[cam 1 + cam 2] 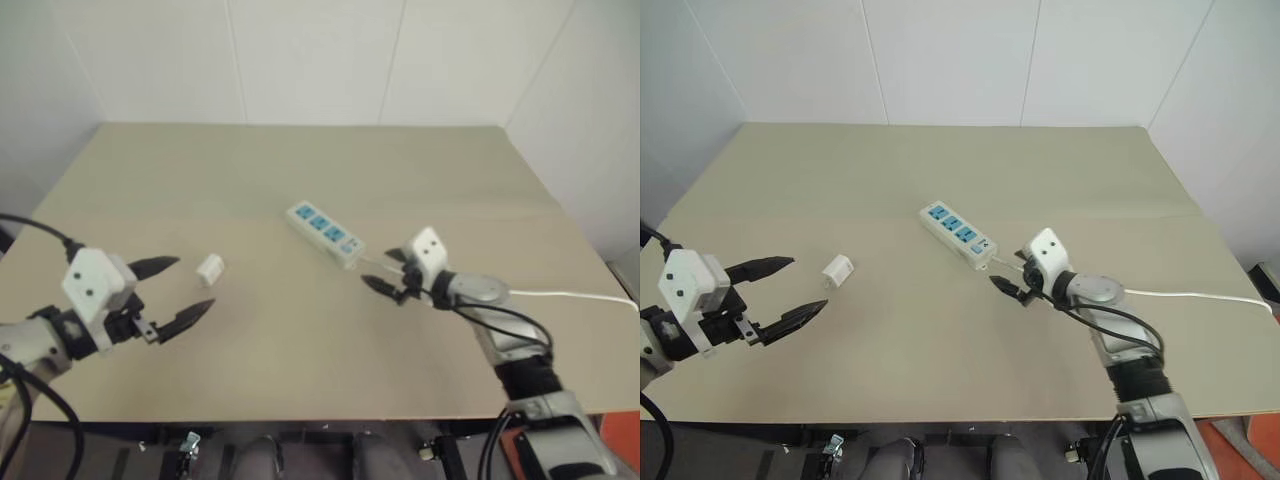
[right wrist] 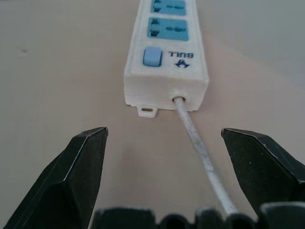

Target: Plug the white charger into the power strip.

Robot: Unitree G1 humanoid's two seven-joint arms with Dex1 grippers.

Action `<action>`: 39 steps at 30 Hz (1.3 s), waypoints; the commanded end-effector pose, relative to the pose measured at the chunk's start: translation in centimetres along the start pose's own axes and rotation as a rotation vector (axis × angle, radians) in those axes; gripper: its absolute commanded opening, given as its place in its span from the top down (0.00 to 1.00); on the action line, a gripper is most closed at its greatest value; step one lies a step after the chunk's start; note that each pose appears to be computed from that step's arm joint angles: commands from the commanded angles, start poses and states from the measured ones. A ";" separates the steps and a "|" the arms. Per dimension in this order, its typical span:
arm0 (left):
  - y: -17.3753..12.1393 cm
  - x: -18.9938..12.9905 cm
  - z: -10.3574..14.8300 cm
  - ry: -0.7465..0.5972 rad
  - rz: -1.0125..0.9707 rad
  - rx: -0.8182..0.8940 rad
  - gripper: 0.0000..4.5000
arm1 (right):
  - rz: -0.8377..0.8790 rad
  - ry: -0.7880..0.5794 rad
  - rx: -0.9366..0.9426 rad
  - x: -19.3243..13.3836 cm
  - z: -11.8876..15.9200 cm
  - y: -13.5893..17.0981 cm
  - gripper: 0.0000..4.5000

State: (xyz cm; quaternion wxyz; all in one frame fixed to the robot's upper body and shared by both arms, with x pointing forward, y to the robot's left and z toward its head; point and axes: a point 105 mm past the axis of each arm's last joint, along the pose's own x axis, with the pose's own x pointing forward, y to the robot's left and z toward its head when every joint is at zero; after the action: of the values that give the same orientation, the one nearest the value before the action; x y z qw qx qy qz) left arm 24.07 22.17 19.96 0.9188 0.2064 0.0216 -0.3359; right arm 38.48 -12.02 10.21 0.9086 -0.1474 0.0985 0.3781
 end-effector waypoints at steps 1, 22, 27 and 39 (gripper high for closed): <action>0.0 0.0 0.7 -0.013 0.009 0.044 0.00 | -0.032 0.043 0.016 1.3 -0.9 -0.9 0.04; -0.7 -0.1 0.5 -0.003 0.008 0.037 0.00 | 0.244 -0.081 -0.064 -4.5 -0.2 5.3 1.00; -0.7 0.2 0.4 -0.006 -0.002 0.036 0.00 | 0.270 -0.025 -0.073 -5.9 -2.5 6.7 1.00; -0.7 0.5 0.9 -0.034 -0.029 0.030 0.00 | 0.269 -0.173 0.042 -10.2 -0.1 5.8 0.10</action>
State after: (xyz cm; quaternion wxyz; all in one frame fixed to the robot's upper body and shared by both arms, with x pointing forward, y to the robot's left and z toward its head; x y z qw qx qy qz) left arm 24.07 21.33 19.43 0.9157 0.2023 0.0243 -0.3463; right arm 27.47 -15.15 10.04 0.8563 -0.0904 0.0831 0.5016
